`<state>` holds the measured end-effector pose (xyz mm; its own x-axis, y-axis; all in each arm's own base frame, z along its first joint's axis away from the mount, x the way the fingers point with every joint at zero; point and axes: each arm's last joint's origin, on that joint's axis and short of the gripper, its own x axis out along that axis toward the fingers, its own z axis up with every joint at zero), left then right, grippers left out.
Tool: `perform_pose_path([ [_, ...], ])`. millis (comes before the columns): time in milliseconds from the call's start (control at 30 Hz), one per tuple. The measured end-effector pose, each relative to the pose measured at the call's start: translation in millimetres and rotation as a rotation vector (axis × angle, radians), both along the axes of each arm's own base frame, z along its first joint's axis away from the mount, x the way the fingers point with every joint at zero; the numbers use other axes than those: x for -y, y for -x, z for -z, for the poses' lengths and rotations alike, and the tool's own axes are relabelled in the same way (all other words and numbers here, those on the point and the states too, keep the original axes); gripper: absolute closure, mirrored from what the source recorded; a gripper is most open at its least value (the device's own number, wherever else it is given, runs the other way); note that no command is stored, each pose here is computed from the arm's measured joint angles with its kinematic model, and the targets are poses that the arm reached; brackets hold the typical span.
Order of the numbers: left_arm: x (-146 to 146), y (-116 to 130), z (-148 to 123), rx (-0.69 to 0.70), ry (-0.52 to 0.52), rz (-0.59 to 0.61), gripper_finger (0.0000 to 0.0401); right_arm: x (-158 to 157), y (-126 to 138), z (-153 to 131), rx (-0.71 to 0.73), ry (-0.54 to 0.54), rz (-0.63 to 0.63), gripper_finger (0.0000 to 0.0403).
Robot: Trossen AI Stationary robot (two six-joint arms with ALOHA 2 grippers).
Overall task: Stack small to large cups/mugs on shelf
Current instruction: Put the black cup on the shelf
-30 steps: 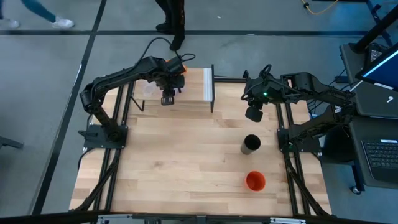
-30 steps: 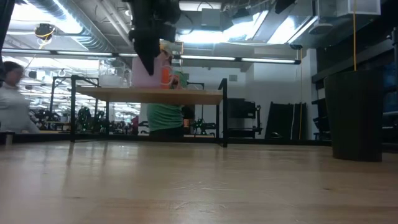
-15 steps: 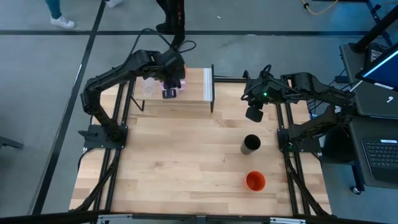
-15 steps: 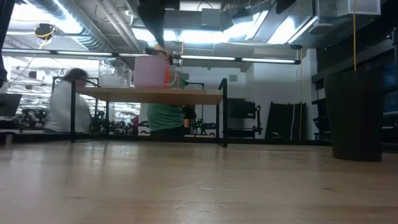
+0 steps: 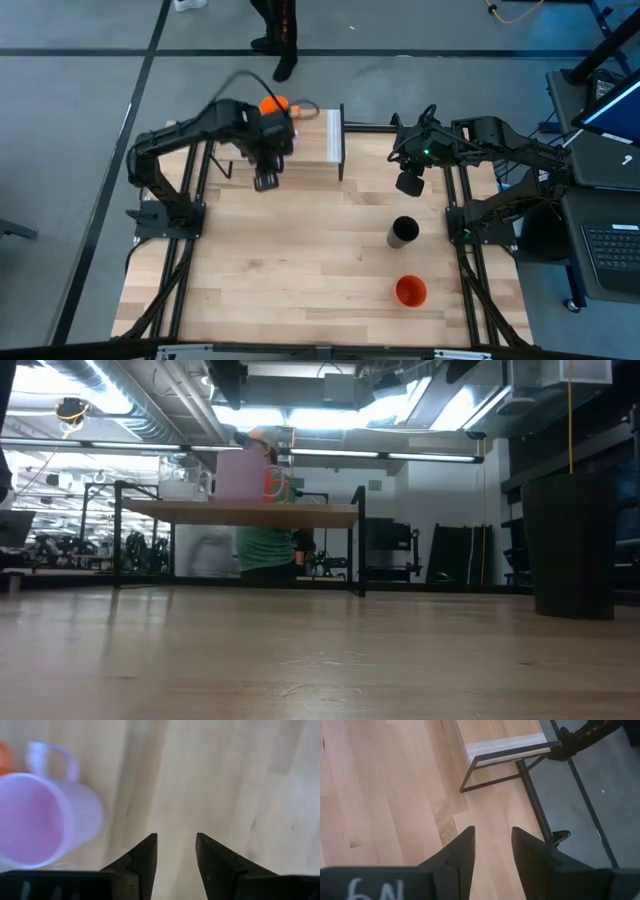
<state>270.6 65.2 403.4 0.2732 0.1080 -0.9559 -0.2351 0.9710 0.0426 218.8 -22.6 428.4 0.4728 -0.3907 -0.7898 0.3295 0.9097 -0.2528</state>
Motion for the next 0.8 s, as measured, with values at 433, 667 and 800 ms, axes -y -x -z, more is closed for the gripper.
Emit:
perform_pose_path([
  [433, 49, 8, 35, -0.134, 0.056, 0.087, 0.0273, -1, 9, 5, -0.082, -0.038, 0.041, 0.0273],
  [667, 60, 72, 15, -0.006, -0.018, 0.027, 0.0274, -1, 8, 5, -0.069, -0.049, 0.061, 0.0273],
  [800, 58, 110, 17, 0.188, -0.063, -0.063, 0.0274, -1, 8, 5, -0.060, -0.058, 0.079, 0.0273],
])
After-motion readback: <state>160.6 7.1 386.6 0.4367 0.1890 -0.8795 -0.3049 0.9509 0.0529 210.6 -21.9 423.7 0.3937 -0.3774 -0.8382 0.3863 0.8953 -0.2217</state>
